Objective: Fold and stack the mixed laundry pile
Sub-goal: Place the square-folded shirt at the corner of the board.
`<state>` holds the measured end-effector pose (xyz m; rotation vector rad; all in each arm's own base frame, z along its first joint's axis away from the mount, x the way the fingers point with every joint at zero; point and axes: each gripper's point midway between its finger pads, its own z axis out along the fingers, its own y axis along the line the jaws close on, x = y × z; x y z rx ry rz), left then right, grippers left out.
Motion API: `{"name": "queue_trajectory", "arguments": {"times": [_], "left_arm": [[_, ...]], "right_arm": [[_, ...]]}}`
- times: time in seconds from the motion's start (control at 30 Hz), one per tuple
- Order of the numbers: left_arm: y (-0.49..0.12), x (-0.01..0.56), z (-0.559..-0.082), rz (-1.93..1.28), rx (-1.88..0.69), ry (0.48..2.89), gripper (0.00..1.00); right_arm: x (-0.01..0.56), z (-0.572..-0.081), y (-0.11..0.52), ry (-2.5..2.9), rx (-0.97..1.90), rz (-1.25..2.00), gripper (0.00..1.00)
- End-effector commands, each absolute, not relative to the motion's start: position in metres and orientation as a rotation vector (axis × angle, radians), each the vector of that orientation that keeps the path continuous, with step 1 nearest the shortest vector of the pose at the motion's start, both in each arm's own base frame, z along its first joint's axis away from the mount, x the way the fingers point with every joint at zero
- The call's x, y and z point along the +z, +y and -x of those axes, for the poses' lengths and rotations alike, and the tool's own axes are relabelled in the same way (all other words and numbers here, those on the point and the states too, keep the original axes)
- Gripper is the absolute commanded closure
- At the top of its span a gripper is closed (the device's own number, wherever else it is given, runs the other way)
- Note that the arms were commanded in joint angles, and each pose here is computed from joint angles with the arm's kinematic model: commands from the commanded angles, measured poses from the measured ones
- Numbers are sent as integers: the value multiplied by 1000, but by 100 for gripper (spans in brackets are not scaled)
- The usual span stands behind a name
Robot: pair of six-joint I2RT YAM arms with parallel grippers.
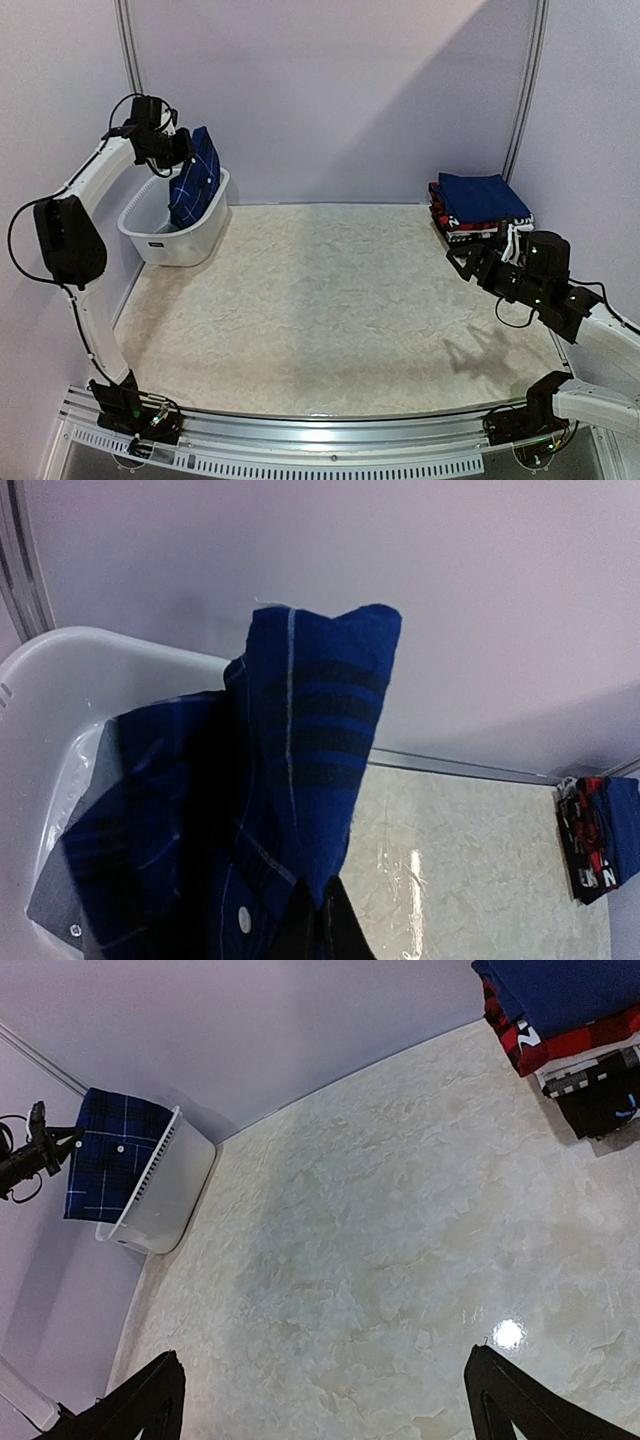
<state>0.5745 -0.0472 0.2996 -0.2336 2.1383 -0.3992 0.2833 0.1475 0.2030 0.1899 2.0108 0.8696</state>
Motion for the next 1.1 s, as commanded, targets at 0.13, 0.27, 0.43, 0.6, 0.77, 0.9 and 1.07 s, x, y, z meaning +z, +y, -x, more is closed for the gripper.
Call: {"name": "queue_trajectory", "arguments": {"times": [0.13,0.27,0.43,0.6,0.77,0.9,1.07], "left_arm": [[-73,369,-552,95,-436,1995,100],[-89,403,-533,26,-458,1929,100],[-119,433,-506,-89,-452,1872,100],[-143,390,-508,-202,-423,2005,86],[-176,325,-501,-390,-424,2141,31],[-152,321,-511,-284,-261,2116,0],[-105,314,-526,-69,-103,2163,5]], "right_arm": [[218,-283,152,1984,893,-167,1],[221,-281,151,1979,898,-164,1],[226,-279,151,1964,903,-162,1],[224,-278,152,1967,912,-159,1],[224,-281,151,1959,905,-168,1],[219,-283,154,1991,902,-158,1],[213,-283,153,1998,892,-165,1]]}}
